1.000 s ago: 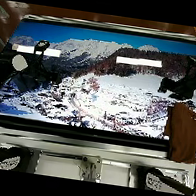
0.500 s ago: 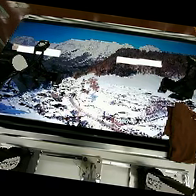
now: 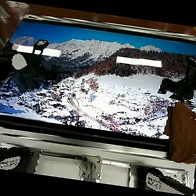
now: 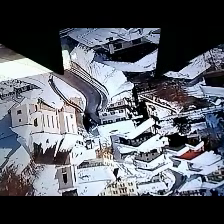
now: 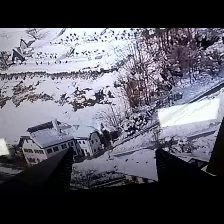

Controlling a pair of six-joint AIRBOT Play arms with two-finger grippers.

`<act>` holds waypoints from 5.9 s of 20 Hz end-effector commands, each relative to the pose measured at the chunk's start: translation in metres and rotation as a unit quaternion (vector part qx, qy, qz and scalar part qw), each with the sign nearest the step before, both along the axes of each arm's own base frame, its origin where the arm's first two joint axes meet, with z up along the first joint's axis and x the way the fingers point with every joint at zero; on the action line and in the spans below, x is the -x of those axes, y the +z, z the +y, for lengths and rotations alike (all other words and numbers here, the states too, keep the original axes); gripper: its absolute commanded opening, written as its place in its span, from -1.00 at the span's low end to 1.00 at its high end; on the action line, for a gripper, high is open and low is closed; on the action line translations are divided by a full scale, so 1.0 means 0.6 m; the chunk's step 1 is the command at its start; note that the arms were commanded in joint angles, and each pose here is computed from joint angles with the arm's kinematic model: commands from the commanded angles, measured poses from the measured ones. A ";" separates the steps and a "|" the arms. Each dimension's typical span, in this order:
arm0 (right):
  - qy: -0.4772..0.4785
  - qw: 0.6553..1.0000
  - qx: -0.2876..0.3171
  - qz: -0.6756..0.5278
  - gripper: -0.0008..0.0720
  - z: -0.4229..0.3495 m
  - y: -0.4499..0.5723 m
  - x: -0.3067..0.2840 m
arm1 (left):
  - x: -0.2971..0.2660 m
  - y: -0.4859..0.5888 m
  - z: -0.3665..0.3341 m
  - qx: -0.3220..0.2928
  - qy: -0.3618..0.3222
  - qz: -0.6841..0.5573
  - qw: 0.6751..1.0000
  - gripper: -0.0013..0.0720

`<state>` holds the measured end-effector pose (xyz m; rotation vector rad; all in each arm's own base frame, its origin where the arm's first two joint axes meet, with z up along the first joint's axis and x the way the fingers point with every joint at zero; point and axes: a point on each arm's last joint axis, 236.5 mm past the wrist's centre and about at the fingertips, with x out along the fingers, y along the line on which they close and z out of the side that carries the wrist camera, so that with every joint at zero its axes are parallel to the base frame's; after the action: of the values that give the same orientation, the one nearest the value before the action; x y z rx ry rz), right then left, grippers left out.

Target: Fold the shirts.

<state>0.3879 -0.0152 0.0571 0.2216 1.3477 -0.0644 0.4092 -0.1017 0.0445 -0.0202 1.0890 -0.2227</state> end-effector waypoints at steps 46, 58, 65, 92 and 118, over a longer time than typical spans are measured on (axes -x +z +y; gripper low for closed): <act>0.097 0.994 0.017 0.051 0.75 0.009 0.080 0.135 | 0.131 -0.026 -0.372 -0.014 -0.245 0.032 0.969 -0.86; 0.088 0.991 0.041 0.091 0.75 -0.016 -0.009 0.150 | 0.068 0.017 -0.141 -0.042 -0.124 0.109 0.985 1.00; 0.016 0.995 -0.019 0.092 0.75 -0.056 -0.053 0.162 | 0.118 -0.056 -0.054 0.097 -0.024 0.194 0.976 0.99; 0.044 0.964 -0.255 0.065 0.75 0.379 -0.272 0.088 | 0.182 -0.196 -0.232 0.242 -0.049 0.259 0.934 -0.86; 0.183 0.942 -0.265 -0.099 -0.79 0.405 -0.130 0.050 | 0.167 -0.084 -0.133 0.100 -0.111 0.120 0.981 -0.87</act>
<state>0.3546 0.2295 -0.0574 0.5690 1.3010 0.5137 0.3000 -0.2028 -0.0352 -0.2005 1.4077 -0.6001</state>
